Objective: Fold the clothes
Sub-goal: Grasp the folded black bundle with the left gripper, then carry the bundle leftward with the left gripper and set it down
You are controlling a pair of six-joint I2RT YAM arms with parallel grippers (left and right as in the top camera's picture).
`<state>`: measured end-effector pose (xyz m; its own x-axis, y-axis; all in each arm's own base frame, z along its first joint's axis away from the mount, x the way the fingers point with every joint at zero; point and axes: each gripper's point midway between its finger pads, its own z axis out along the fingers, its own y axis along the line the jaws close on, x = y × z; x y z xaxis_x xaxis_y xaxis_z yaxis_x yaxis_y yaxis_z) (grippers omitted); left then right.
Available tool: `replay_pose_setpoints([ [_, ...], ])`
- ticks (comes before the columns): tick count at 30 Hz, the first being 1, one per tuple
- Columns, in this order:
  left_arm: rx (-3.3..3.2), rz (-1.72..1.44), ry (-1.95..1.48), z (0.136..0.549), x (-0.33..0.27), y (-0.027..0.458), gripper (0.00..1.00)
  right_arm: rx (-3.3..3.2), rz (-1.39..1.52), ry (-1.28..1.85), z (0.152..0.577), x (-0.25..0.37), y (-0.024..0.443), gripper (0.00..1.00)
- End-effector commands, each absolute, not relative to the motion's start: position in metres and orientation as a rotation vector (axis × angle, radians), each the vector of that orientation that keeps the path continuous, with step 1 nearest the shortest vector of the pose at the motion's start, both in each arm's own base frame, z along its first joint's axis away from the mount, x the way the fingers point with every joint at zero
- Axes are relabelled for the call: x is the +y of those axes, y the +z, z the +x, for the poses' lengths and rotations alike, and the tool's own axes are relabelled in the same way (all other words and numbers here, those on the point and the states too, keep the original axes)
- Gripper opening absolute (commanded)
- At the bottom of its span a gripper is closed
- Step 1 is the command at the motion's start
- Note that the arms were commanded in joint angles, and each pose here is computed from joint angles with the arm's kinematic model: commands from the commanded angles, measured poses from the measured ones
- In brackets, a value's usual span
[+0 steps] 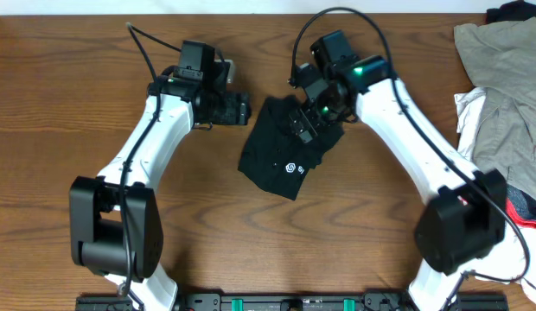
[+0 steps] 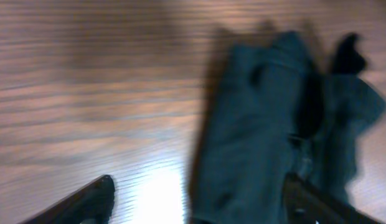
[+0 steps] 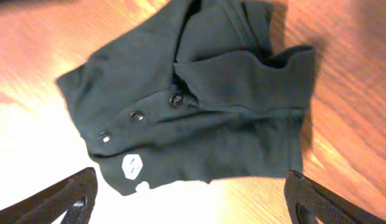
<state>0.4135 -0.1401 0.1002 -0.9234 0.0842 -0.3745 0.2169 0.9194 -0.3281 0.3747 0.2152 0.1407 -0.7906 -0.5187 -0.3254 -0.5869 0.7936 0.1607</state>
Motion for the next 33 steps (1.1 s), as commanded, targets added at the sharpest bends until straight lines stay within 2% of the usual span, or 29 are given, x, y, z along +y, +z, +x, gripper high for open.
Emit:
replay_pose_setpoints([
  [1,2.736,0.360,-0.722,0.404,-0.164,0.083,0.91,2.708,-0.879,0.367,0.372,0.213,0.149,0.93],
  [7,2.857,0.336,-0.780,0.395,-0.167,0.034,0.92,2.726,-0.881,0.365,0.368,0.212,0.147,0.92],
  [19,2.888,0.392,-1.128,0.367,-0.208,0.012,0.91,2.722,-0.879,0.360,0.369,0.212,0.147,0.94],
  [22,2.915,0.411,-1.172,0.357,-0.218,0.004,0.89,2.722,-0.879,0.360,0.369,0.212,0.147,0.94],
  [24,2.923,0.425,-1.178,0.354,-0.222,0.001,0.76,2.722,-0.879,0.360,0.369,0.212,0.147,0.94],
  [26,2.920,0.432,-1.178,0.353,-0.223,0.002,0.55,2.723,-0.880,0.360,0.369,0.212,0.147,0.94],
  [27,2.918,0.433,-1.178,0.354,-0.224,0.002,0.30,2.723,-0.879,0.360,0.369,0.212,0.147,0.94],
  [29,2.918,0.418,-1.177,0.356,-0.220,0.002,0.07,2.725,-0.879,0.360,0.369,0.211,0.147,0.94],
  [33,2.951,0.320,-1.088,0.365,-0.191,0.003,0.06,2.730,-0.880,0.360,0.368,0.211,0.147,0.94],
])
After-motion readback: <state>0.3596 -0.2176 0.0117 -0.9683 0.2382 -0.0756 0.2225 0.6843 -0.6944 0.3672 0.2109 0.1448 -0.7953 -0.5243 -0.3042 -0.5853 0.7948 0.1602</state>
